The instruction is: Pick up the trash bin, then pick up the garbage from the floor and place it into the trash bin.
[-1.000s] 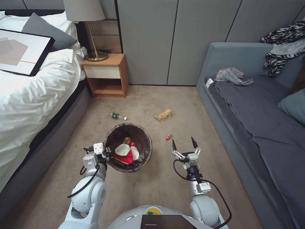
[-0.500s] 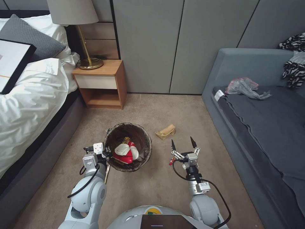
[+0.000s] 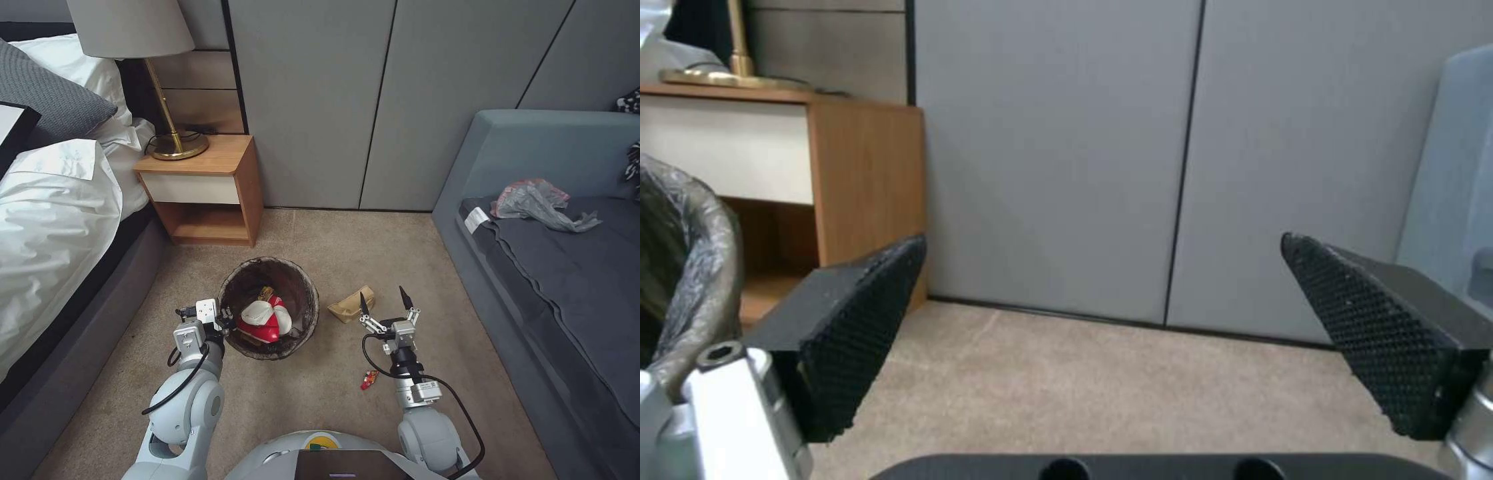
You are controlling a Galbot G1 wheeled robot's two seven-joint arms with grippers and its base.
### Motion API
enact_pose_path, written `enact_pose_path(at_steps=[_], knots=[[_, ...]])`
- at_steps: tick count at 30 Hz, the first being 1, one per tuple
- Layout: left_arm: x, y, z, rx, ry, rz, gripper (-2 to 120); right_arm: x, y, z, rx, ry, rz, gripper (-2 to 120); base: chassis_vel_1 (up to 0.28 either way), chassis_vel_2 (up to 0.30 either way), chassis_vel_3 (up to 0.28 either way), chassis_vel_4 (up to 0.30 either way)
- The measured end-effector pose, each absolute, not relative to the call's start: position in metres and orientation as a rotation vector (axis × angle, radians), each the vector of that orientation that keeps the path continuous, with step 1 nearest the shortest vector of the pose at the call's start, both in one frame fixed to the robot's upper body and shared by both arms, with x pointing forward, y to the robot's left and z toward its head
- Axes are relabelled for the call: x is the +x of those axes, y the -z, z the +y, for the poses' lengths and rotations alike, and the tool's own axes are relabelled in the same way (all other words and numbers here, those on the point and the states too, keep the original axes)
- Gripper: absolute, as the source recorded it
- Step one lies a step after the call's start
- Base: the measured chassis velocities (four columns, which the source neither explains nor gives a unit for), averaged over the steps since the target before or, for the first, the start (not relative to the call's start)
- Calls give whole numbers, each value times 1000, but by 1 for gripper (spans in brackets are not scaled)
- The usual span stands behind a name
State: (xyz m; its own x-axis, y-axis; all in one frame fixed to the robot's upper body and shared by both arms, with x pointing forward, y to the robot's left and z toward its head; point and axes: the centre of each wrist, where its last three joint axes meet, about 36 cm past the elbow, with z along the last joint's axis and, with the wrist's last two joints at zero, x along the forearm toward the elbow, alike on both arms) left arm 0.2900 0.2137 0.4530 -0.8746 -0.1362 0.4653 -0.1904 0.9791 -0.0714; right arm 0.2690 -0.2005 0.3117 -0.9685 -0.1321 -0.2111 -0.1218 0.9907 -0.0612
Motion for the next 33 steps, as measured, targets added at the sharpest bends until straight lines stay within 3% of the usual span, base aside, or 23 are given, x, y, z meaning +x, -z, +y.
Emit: enact_pose_path(at_steps=[33], knots=[[290, -453, 214, 232, -158, -2651, 0, 269, -312, -201, -188, 70, 2919, 95, 5, -7, -8, 5]])
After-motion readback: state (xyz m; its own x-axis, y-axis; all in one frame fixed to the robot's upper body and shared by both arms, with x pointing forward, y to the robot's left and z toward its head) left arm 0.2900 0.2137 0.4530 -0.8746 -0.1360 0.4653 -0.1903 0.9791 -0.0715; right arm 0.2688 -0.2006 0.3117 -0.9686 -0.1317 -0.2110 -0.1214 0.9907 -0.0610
